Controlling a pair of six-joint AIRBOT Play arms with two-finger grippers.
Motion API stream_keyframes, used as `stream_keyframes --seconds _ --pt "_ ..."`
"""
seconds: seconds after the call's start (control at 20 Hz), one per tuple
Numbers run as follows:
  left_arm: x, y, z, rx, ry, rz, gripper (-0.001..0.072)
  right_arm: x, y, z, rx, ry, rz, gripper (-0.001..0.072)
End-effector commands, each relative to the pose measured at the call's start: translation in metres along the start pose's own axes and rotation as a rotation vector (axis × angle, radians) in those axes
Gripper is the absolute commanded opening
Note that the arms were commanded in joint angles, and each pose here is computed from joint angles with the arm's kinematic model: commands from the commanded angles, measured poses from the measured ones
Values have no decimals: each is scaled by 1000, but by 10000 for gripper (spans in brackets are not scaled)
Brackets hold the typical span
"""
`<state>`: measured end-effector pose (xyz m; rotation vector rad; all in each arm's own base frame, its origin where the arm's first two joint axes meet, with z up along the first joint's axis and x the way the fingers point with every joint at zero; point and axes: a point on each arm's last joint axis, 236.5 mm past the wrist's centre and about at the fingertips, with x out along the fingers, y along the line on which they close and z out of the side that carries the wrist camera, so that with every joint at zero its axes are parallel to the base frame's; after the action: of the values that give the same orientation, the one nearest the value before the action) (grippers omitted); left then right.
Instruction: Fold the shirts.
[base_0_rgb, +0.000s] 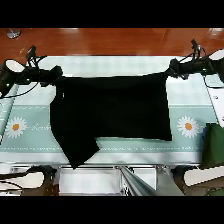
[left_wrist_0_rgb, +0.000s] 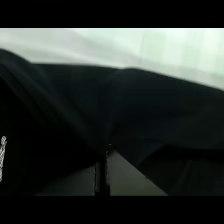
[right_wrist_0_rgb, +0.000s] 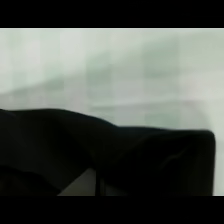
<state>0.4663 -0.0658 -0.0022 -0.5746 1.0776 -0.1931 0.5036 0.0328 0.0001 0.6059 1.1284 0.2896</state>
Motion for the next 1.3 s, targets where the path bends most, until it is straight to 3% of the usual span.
stream_keyframes --seconds 0.0,0.2,0.65,0.7,0.75,0.8,0.9,1.1,1.25 --pt "-12 13 -37 53 187 -3 26 -14 -20 -41 -26 181 -33 28" --pt "-18 51 -89 124 423 107 26 -12 -25 -85 -21 344 -48 29" --pt "-3 60 -100 88 460 111 27 13 -46 -103 -2 400 -150 30" --pt "-2 61 -100 84 460 113 87 15 -47 -101 8 389 -156 185" --pt "-3 60 -101 60 465 117 429 16 -45 -103 10 394 -154 638" --pt "-6 60 -105 57 486 119 695 15 -44 -104 -5 405 -152 627" --pt "-22 61 -110 55 535 122 705 -3 -48 -106 3 416 -175 626" --pt "-77 66 -74 -7 319 95 703 -72 -55 -83 53 225 -242 625" --pt "-100 98 -114 -136 264 128 703 -106 -84 -107 164 42 -302 624"
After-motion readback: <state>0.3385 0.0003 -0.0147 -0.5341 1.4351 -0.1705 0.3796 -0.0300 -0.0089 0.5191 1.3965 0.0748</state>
